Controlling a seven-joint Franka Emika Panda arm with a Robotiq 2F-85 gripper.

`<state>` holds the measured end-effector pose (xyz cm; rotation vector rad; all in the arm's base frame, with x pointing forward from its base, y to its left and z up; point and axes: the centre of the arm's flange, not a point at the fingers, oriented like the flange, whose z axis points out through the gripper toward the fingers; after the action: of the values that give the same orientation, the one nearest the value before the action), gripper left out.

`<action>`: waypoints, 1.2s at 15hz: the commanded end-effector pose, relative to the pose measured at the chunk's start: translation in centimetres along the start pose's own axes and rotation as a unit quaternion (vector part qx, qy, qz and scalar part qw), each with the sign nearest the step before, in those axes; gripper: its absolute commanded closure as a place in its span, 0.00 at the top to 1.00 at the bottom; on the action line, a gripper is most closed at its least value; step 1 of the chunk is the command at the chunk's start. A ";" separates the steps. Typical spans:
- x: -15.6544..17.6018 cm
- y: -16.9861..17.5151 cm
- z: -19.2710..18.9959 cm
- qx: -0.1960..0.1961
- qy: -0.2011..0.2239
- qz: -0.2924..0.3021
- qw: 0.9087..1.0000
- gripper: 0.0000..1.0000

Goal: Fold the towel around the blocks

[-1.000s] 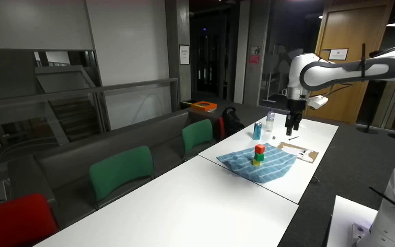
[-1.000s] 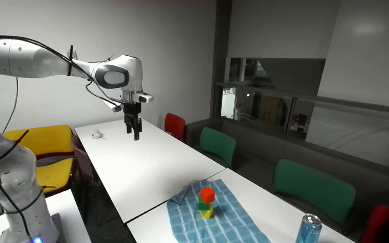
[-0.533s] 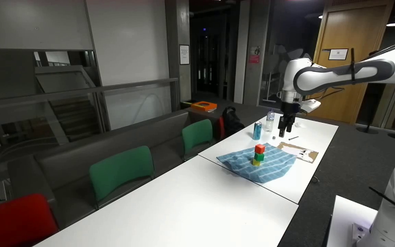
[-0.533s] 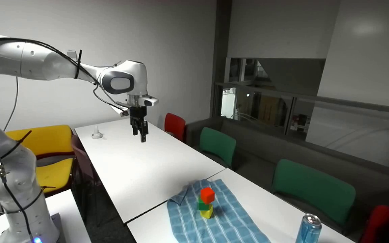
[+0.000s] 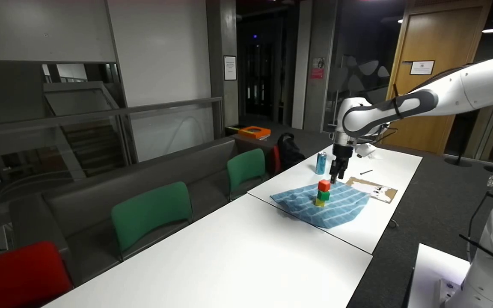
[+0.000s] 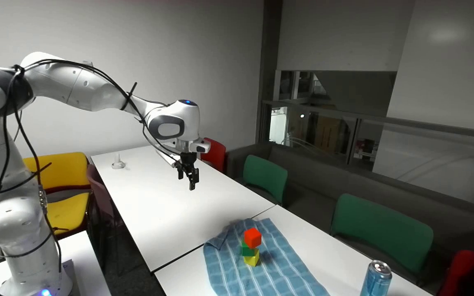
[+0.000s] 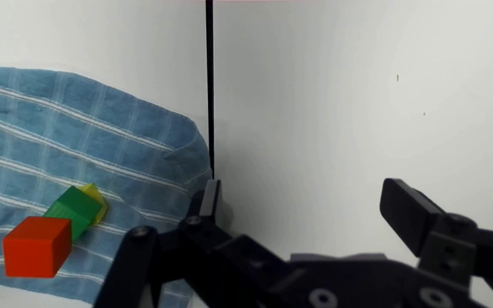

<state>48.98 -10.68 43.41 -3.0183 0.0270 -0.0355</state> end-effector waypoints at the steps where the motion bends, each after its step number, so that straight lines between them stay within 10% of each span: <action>1: 2.1 1.6 1.9 0.029 0.001 -0.020 0.999 1.00; 9: 1.4 0.8 2.3 0.016 -0.011 -0.012 1.000 1.00; 18: 8.8 2.6 11.1 0.019 -0.078 -0.062 0.995 1.00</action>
<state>54.45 -11.24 35.37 -2.9911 -0.0984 0.1279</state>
